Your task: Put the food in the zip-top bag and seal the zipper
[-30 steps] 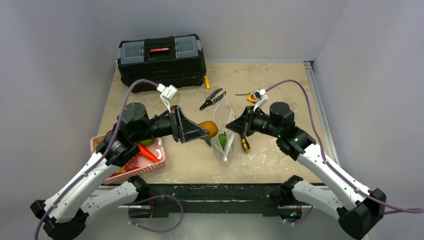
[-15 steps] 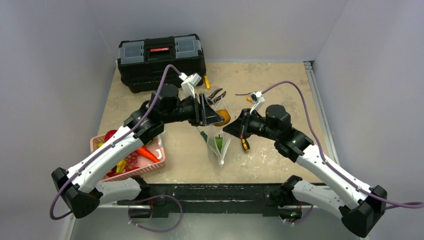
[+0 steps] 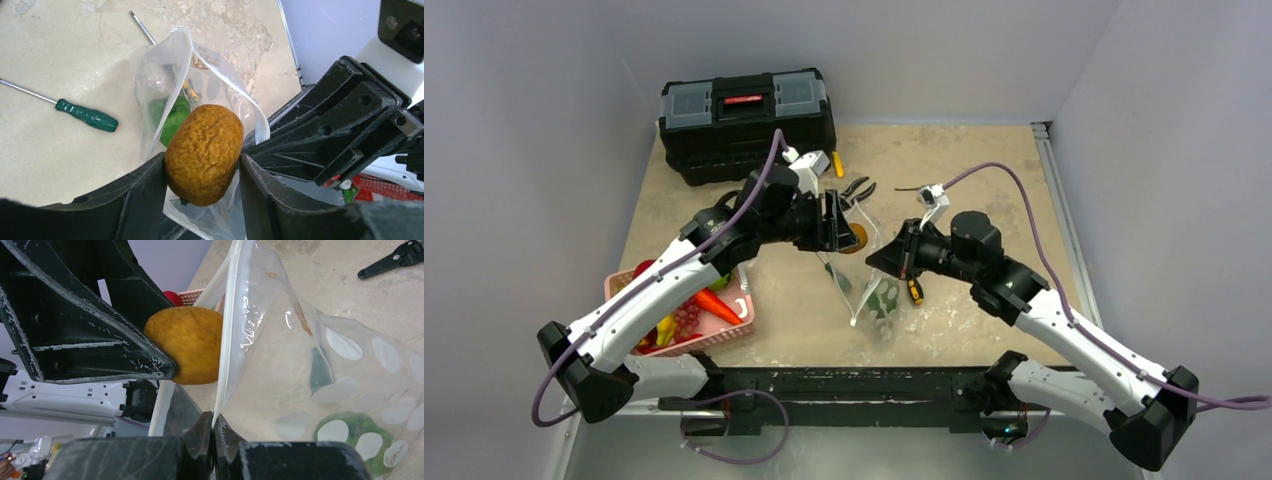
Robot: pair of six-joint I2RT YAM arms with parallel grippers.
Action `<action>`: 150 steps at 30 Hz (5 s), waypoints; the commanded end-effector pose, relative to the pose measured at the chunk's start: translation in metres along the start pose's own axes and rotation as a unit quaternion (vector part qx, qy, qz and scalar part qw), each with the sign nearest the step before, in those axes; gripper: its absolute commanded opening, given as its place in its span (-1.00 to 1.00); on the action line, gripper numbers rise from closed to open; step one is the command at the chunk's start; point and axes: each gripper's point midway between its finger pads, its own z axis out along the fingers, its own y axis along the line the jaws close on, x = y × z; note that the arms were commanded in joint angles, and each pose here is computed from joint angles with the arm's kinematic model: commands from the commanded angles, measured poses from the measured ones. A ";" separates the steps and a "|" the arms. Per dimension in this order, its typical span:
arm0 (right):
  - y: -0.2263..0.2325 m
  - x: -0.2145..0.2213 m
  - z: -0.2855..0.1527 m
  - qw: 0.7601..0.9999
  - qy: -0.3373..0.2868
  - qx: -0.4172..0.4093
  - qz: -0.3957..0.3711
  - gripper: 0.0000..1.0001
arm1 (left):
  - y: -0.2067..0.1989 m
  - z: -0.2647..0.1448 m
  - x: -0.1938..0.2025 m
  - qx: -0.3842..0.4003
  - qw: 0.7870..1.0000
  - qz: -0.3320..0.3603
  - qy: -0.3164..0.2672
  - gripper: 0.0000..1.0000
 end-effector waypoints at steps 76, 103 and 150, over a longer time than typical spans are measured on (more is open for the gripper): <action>0.023 -0.019 -0.016 0.999 -0.009 -0.007 -0.044 -1.00 | 0.358 -0.227 0.009 -0.663 0.689 -0.201 -0.212 1.00; 0.020 -0.015 -0.009 1.000 -0.005 -0.009 -0.027 -1.00 | 0.403 -0.207 0.060 -0.661 0.648 -0.358 -0.119 0.97; 0.013 -0.011 -0.002 1.000 0.001 -0.003 -0.020 -1.00 | 0.066 -0.130 0.014 0.050 0.980 -0.075 -0.175 -0.31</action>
